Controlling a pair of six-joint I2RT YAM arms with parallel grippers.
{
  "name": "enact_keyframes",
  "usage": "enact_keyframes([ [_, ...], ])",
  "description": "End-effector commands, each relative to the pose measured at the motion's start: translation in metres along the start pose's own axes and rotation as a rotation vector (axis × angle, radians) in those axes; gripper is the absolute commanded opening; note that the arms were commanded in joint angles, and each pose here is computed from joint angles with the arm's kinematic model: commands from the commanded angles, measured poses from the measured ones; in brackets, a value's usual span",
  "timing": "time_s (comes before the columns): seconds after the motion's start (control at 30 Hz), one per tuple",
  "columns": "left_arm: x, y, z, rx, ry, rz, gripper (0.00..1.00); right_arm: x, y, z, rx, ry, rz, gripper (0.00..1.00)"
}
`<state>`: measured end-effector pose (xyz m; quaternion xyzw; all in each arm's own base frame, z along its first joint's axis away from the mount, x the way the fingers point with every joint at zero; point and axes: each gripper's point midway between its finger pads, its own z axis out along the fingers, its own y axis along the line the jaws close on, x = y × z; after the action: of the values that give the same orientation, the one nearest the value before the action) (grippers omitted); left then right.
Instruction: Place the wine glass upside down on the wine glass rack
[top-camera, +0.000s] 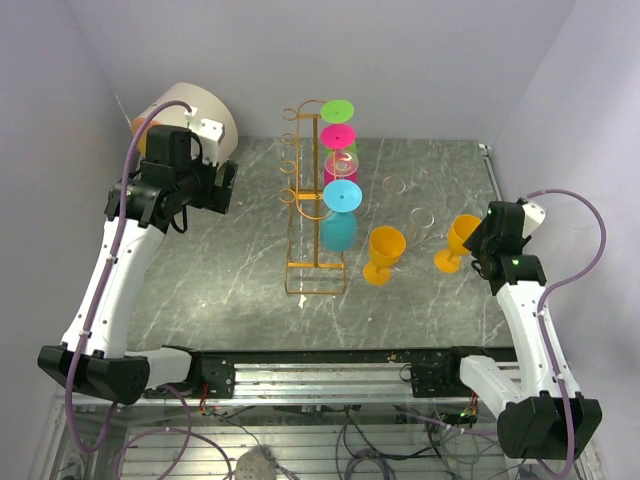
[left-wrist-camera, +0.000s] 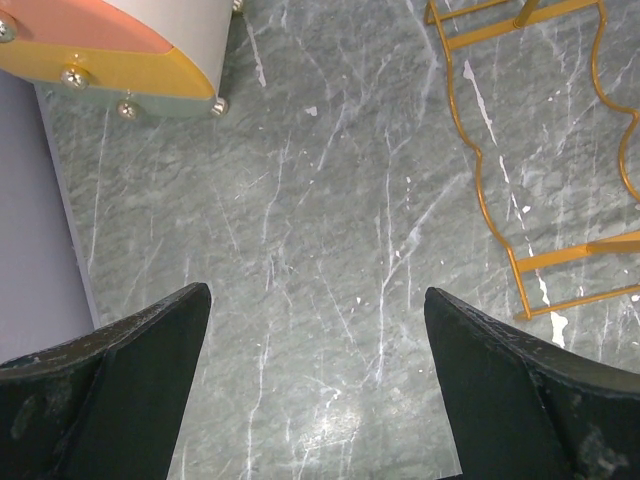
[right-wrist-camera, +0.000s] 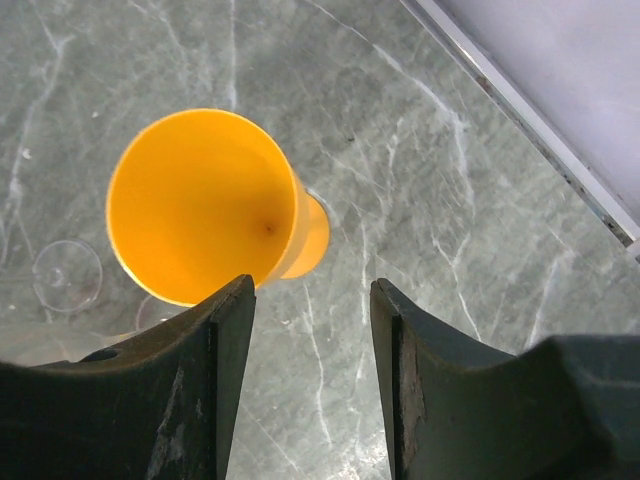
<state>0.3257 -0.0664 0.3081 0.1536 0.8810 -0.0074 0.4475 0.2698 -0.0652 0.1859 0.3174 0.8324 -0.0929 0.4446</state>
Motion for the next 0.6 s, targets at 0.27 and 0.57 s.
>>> enact_keyframes([
  [0.27,-0.002,-0.001,-0.008,-0.01,-0.03,0.022,0.98,0.01,-0.007,0.022,0.045,-0.004,-0.006,0.48],
  [0.57,-0.001,-0.001,-0.006,-0.002,-0.026,0.026,0.98,-0.02,0.007,0.002,-0.037,-0.072,0.018,0.48],
])
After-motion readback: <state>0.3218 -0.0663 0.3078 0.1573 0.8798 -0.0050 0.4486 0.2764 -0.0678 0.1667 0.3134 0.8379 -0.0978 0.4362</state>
